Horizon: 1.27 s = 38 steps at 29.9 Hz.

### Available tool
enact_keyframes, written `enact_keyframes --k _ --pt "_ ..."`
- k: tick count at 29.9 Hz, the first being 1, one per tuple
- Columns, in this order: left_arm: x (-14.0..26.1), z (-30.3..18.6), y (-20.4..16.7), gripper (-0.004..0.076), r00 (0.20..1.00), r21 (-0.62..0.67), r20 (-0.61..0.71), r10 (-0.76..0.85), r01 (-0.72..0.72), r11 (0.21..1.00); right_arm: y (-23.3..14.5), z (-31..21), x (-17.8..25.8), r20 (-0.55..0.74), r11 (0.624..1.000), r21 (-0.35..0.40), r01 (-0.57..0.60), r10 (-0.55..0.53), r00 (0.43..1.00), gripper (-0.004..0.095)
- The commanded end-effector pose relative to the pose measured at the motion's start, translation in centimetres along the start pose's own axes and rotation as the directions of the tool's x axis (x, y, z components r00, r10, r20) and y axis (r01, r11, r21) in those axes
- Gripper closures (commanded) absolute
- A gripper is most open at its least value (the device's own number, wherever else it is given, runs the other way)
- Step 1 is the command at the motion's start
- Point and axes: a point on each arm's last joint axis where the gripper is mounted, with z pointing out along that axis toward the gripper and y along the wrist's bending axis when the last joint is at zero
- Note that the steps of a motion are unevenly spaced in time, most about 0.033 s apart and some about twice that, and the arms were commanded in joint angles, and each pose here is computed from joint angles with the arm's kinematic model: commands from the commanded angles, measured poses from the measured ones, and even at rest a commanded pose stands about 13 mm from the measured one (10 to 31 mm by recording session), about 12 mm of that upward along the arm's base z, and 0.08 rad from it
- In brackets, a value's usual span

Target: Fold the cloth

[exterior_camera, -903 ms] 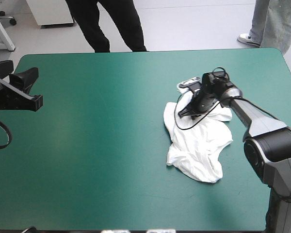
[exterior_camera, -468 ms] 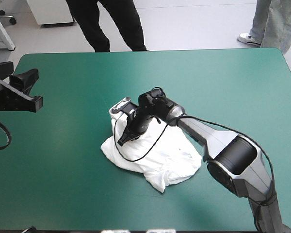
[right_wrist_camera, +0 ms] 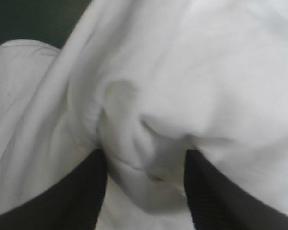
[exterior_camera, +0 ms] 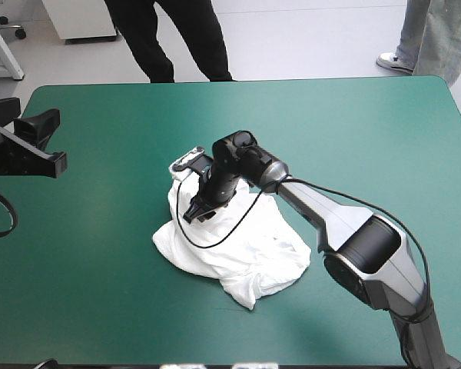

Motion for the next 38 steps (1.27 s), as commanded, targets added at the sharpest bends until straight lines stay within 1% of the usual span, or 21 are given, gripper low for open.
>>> enact_keyframes --k 1,3,6,7,9,12,15,19,23,25,28,30,32,34,35,38 --pt "-0.6 -0.7 0.4 0.034 0.998 -0.018 0.068 -0.004 0.006 1.0 -0.5 -8.4 -0.2 0.126 0.999 0.035 -0.031 0.027 0.992 0.0279" --pt "-0.6 -0.7 0.3 0.034 0.998 -0.011 0.061 -0.007 0.008 1.0 -0.9 -10.9 0.4 0.147 0.997 0.067 -0.044 0.034 0.989 0.0299" --pt "0.0 -0.5 0.3 0.034 1.0 -0.01 -0.01 -0.007 0.007 1.0 -1.5 -15.2 1.4 0.215 0.979 0.187 -0.075 0.033 0.976 0.0326" --pt "0.2 0.0 0.1 0.034 0.999 -0.007 -0.032 -0.001 0.001 1.0 -1.6 -16.7 1.8 0.238 0.969 0.233 -0.087 0.03 0.971 0.0327" --pt "0.6 0.7 -0.2 0.0339 0.998 -0.003 -0.063 0.008 -0.009 1.0 -2.0 -19.6 2.7 0.288 0.946 0.301 -0.118 0.028 0.957 0.0327" --pt "2.1 3.0 -1.0 0.0338 0.988 0.004 -0.153 0.038 -0.038 0.999 -2.3 -23.1 4.3 0.348 0.92 0.354 -0.168 0.038 0.937 0.0327" --pt "4.0 5.5 -1.9 0.0319 0.963 0.015 -0.259 0.072 -0.07 0.997 -2.8 -24.4 6.4 0.34 0.895 0.401 -0.194 0.051 0.939 0.0327" --pt "6.9 9.0 -3.2 0.0278 0.905 0.035 -0.406 0.124 -0.12 0.992 -3.4 -24.1 10.0 0.274 0.875 0.432 -0.217 0.102 0.956 0.0327" --pt "10.1 13.0 -4.6 0.0265 0.815 0.068 -0.551 0.179 -0.17 0.983 -3.5 -23.3 13.2 0.208 0.862 0.455 -0.225 0.143 0.968 0.0327" --pt "11.6 15.1 -5.4 0.0265 0.759 0.091 -0.619 0.204 -0.188 0.978 -3.3 -23.2 14.4 0.194 0.851 0.473 -0.23 0.154 0.969 0.0327" --pt "14.0 18.1 -6.3 0.0265 0.687 0.133 -0.682 0.251 -0.221 0.966 -2.9 -23.5 15.9 0.191 0.84 0.49 -0.234 0.159 0.969 0.0327" --pt "15.8 20.0 -6.3 0.0265 0.648 0.149 -0.722 0.244 -0.199 0.969 -2.7 -24.0 16.5 0.2 0.834 0.497 -0.239 0.158 0.967 0.0327" --pt "17.3 21.4 -5.9 0.0265 0.628 0.157 -0.75 0.208 -0.137 0.978 -2.4 -24.4 16.9 0.211 0.832 0.5 -0.241 0.153 0.965 0.0328" --pt "18.4 22.6 -5.8 0.0265 0.627 0.186 -0.755 0.193 -0.078 0.979 -2.3 -24.9 17.2 0.228 0.82 0.514 -0.253 0.153 0.961 0.0327" --pt "18.8 23.0 -5.9 0.0265 0.627 0.205 -0.754 0.197 -0.061 0.977 -2.3 -25.0 17.3 0.23 0.818 0.517 -0.253 0.151 0.961 0.0327" --pt "19.6 24.3 -6.0 0.0265 0.63 0.206 -0.751 0.198 -0.061 0.977 -2.2 -25.2 17.4 0.237 0.817 0.517 -0.257 0.152 0.96 0.0327"
